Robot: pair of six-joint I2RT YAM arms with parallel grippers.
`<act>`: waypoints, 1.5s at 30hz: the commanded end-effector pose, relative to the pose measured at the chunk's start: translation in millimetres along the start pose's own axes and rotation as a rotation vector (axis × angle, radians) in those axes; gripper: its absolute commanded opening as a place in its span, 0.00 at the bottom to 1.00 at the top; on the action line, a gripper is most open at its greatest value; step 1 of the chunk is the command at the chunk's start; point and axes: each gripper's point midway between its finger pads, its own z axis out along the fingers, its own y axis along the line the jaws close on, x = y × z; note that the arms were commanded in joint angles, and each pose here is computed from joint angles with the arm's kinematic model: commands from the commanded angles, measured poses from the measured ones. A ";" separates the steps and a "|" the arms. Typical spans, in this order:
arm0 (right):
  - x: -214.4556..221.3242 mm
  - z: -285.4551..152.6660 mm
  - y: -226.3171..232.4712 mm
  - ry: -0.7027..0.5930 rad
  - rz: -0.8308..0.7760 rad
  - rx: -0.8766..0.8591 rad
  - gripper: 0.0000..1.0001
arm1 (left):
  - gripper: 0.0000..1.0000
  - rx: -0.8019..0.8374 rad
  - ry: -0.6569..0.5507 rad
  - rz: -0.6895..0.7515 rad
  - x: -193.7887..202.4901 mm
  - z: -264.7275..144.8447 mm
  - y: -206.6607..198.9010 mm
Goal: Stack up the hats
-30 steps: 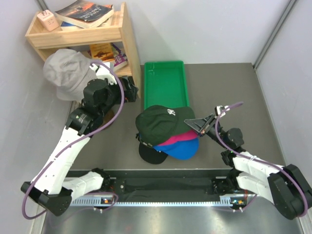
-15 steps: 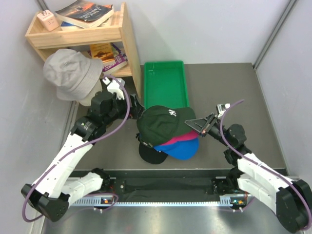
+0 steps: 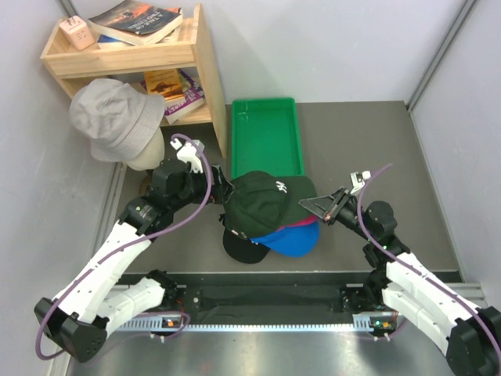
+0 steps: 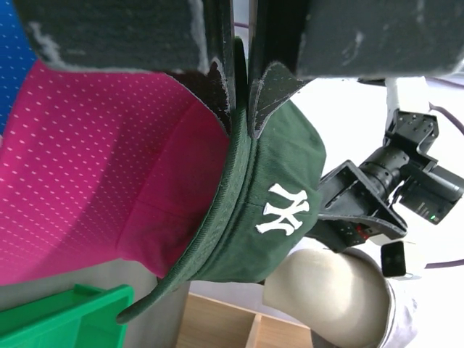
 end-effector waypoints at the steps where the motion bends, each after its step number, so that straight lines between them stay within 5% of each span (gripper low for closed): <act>1: 22.3 -13.2 -76.9 0.040 0.043 0.251 0.00 | 0.94 0.012 -0.056 0.011 -11.0 -1.8 -3.9; 16: 13.3 -19.4 -100.7 -0.003 0.007 0.396 0.02 | 0.96 -0.010 -0.067 0.033 -21.4 4.5 -3.1; 22: -3.4 -19.7 -87.3 -0.041 -0.051 0.428 0.22 | 0.96 -0.049 -0.091 0.043 -32.5 5.7 0.9; 26: -13.1 -27.9 -80.8 -0.065 -0.102 0.473 0.60 | 0.98 -0.084 -0.095 0.054 -38.7 10.0 5.4; 29: -28.2 -29.4 -66.4 -0.111 -0.155 0.474 0.74 | 0.99 -0.125 -0.124 0.046 -50.5 11.9 9.3; 35: -63.8 -41.0 -43.3 -0.215 -0.265 0.558 0.83 | 0.99 -0.173 -0.154 0.021 -67.6 21.0 12.1; 45: -143.9 -64.6 7.8 -0.486 -0.483 0.691 0.85 | 0.99 -0.220 -0.212 -0.039 -89.0 22.3 13.5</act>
